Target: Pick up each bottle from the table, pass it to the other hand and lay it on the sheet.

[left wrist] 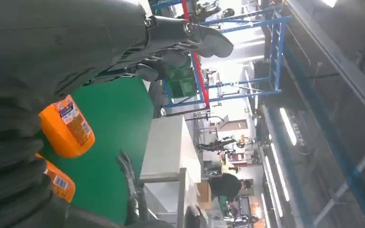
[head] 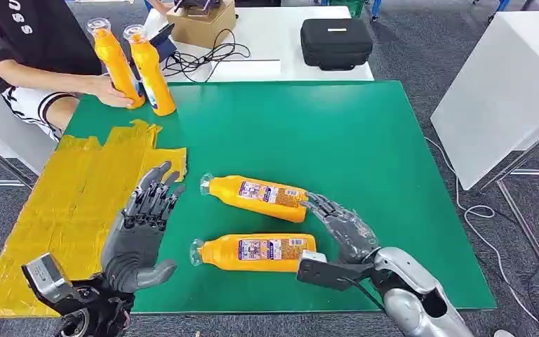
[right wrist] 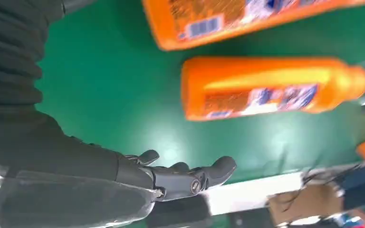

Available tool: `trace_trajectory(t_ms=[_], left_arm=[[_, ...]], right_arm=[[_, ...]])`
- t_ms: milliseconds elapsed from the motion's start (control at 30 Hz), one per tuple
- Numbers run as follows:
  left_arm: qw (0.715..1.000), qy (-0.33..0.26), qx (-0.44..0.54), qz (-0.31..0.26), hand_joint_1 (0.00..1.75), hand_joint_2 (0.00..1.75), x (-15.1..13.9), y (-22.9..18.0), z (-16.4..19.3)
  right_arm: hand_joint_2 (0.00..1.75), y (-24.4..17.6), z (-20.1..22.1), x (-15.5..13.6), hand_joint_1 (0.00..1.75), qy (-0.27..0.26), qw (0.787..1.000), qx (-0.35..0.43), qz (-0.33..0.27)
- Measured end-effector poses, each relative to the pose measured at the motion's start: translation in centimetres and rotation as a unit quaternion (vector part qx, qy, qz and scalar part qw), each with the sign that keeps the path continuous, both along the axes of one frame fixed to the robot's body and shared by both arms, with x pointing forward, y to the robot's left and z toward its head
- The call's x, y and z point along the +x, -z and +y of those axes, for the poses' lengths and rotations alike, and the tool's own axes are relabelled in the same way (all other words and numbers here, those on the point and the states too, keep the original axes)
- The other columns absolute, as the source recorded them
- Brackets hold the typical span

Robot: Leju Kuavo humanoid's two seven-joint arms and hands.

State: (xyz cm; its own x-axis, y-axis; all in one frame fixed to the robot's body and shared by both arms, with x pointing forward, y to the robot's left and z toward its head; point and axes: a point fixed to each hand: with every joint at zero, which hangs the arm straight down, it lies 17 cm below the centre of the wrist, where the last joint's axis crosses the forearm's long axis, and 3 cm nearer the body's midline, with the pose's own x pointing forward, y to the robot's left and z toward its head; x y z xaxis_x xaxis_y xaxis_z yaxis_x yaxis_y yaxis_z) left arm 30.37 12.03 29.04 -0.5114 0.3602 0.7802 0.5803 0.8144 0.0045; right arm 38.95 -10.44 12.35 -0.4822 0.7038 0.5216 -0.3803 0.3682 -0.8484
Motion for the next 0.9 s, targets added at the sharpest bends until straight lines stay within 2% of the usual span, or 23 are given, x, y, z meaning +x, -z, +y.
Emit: trace_trajectory(t_ms=[567,900], left_arm=[[1.000,0.017,0.018,-0.004,0.00,1.75,-0.4,0.2,-1.6],[0.999,0.028,0.027,0.004,0.00,1.75,-0.2,0.7,-2.7]], right_arm=[[1.75,1.5,5.0,-1.2,0.00,-0.049,0.998,-0.022,0.024],[1.75,4.7,5.8,-0.7,0.00,-0.030,0.996,-0.062,0.054]])
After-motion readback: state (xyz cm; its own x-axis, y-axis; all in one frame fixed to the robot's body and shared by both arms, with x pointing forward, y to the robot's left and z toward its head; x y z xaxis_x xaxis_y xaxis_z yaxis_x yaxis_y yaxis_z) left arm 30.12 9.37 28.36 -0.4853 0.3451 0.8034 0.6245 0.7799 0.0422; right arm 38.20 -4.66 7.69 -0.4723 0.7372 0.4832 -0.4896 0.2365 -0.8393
